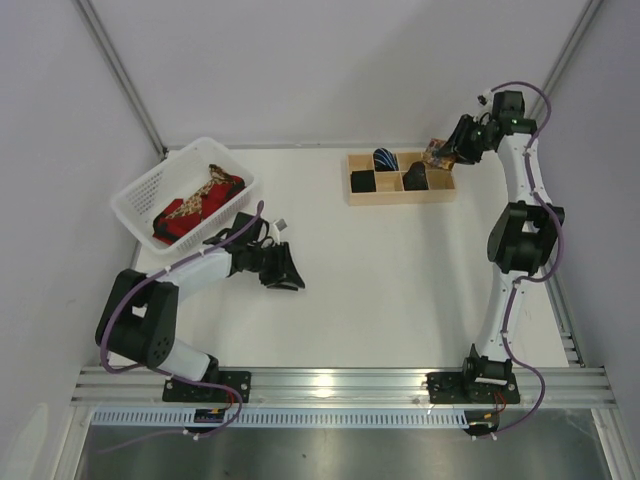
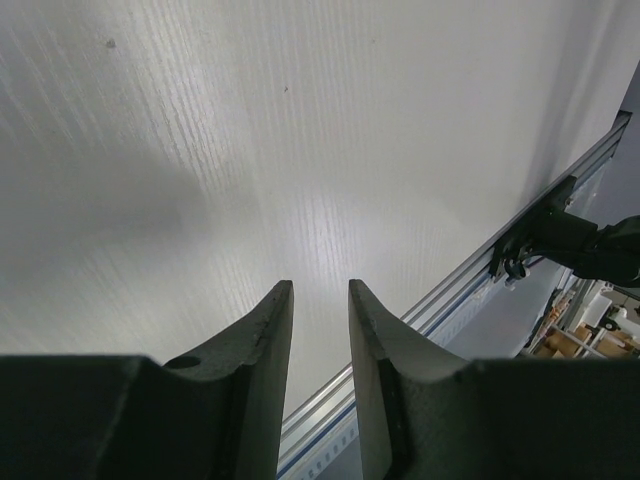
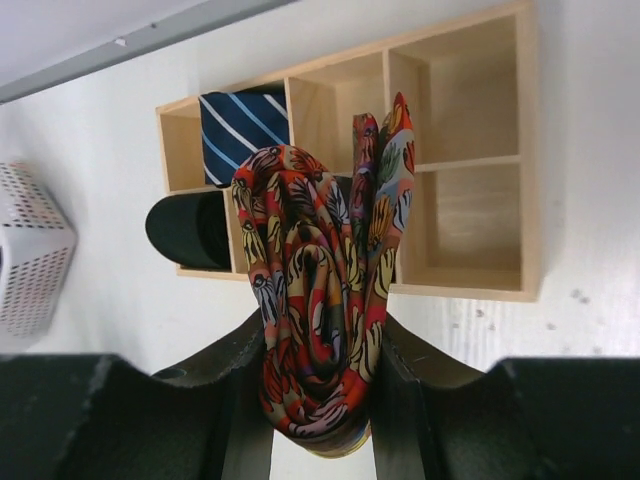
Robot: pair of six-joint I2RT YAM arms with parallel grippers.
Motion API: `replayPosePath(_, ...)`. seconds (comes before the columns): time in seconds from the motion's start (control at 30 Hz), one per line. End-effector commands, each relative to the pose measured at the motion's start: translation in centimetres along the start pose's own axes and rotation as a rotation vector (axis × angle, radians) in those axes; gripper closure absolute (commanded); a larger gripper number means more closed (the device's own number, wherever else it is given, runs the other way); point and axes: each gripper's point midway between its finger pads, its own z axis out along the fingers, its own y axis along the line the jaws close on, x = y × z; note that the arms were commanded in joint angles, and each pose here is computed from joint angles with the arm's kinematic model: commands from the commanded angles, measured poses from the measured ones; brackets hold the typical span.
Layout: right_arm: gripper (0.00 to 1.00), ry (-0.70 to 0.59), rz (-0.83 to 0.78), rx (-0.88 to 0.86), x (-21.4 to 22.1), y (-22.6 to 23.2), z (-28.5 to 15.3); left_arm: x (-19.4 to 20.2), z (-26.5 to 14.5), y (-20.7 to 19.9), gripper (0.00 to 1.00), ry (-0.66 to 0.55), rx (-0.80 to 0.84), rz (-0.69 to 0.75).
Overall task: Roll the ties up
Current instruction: Place the rolled tie into the container
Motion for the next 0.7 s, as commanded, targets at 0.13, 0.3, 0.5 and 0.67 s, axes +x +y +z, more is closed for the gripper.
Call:
replayPosePath(0.13, 1.00, -0.106, 0.376, -0.103, -0.7, -0.3, 3.3, -1.8, -0.2, -2.1, 0.66, -0.030, 0.053, 0.037)
replayPosePath(0.3, 1.00, -0.114, 0.530, -0.043, 0.7, -2.4, 4.4, -2.1, -0.5, -2.3, 0.66, -0.036, 0.049, 0.047)
replayPosePath(0.5, 1.00, -0.104, 0.646, 0.022, 3.0, -4.1, 3.8, -2.3, -0.8, -2.7, 0.65, -0.043, 0.053, 0.051)
replayPosePath(0.67, 1.00, -0.187, 0.780, 0.039, 2.5, -5.2, 1.7, -2.3, -0.8, -2.7, 0.65, -0.039, 0.049, 0.052)
